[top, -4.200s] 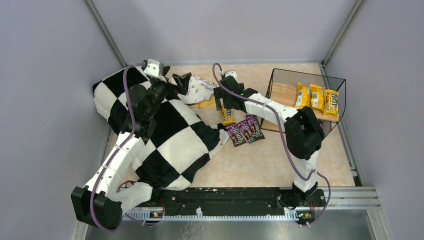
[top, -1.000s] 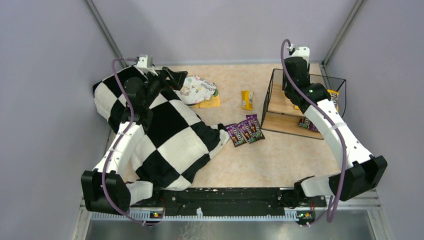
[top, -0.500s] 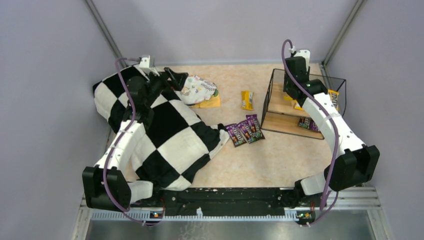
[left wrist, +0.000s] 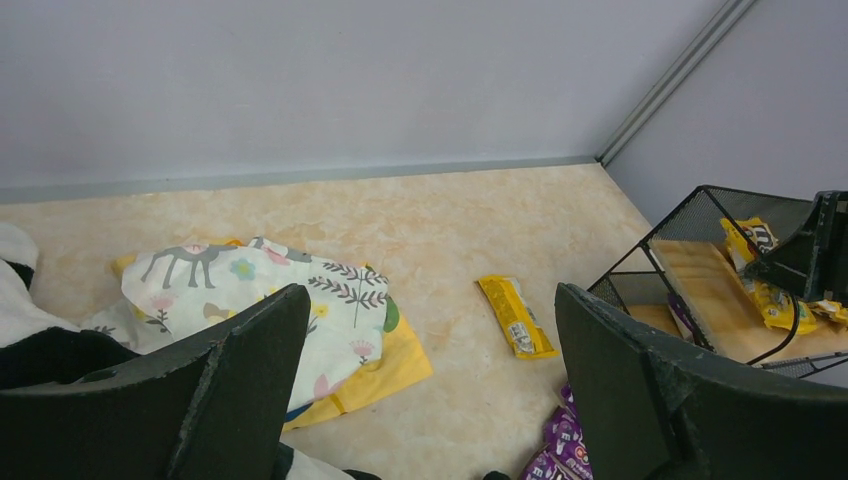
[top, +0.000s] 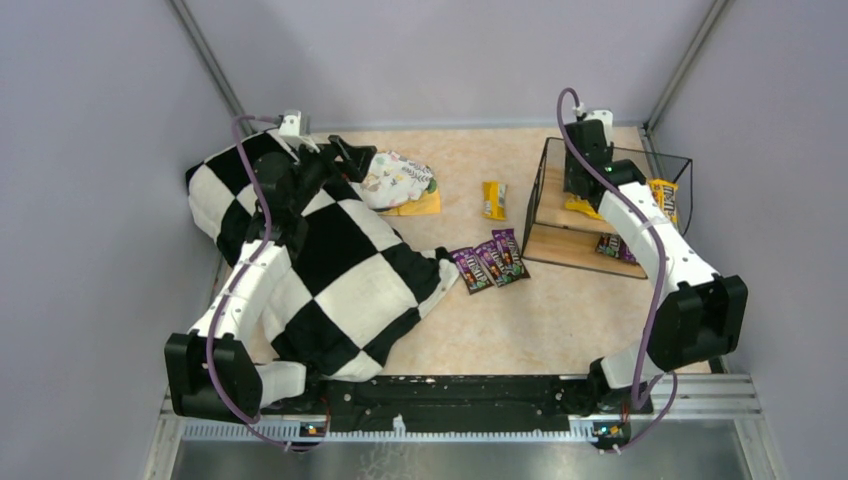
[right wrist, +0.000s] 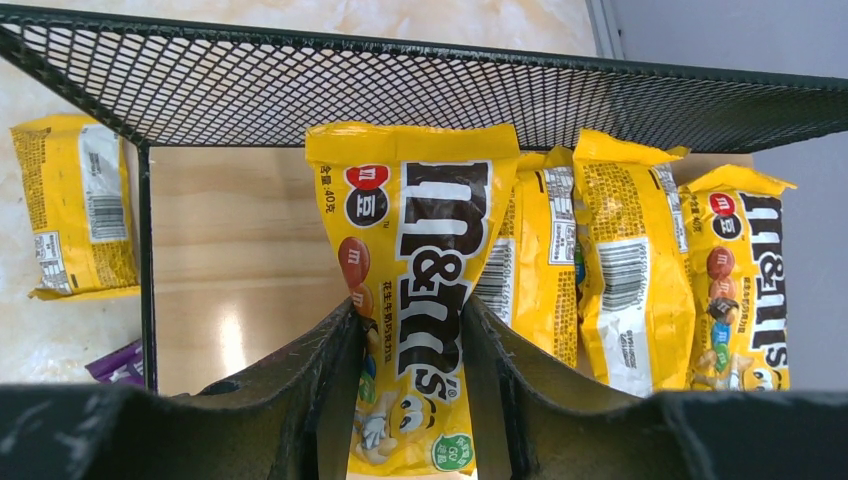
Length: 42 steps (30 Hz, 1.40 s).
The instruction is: Place and organize the candy bags onto the shelf
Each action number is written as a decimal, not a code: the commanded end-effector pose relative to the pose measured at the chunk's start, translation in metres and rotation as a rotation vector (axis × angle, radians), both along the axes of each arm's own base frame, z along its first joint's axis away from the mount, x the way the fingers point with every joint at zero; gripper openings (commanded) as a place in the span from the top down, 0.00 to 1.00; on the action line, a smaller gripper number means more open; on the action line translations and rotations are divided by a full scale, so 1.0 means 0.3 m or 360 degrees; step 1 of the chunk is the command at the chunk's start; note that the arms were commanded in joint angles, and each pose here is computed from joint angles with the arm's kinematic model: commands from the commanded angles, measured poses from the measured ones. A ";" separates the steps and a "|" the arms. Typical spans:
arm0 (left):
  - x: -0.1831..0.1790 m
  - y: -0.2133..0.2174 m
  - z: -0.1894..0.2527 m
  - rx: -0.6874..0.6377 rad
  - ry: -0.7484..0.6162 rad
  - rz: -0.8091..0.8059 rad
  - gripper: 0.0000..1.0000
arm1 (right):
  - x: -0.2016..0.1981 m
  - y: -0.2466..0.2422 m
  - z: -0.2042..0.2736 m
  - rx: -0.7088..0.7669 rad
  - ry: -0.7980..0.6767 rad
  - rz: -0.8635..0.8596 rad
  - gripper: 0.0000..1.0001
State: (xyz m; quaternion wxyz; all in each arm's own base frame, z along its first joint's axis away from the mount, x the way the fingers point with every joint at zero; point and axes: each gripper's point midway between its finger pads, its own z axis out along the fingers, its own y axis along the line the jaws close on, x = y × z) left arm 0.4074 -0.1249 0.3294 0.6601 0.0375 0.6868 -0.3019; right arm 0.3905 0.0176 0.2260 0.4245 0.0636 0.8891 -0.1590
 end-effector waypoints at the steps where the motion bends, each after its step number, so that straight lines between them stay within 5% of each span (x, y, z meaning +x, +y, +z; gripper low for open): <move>1: 0.006 0.009 0.077 0.0014 -0.0112 0.0029 0.02 | 0.038 -0.001 -0.001 0.0030 -0.0037 -0.0009 0.60; 19: 0.006 0.006 0.078 0.0006 -0.0109 0.0020 0.01 | 0.046 -0.027 -0.057 0.0000 0.0035 -0.0034 0.57; 29: 0.006 0.004 0.076 0.0004 -0.0105 0.0015 0.01 | 0.049 -0.014 -0.032 0.0019 0.0033 0.0009 0.42; 42: -0.003 -0.004 0.087 -0.0018 -0.0108 -0.0009 0.01 | -0.086 0.141 0.412 0.0131 -0.0447 0.0215 0.38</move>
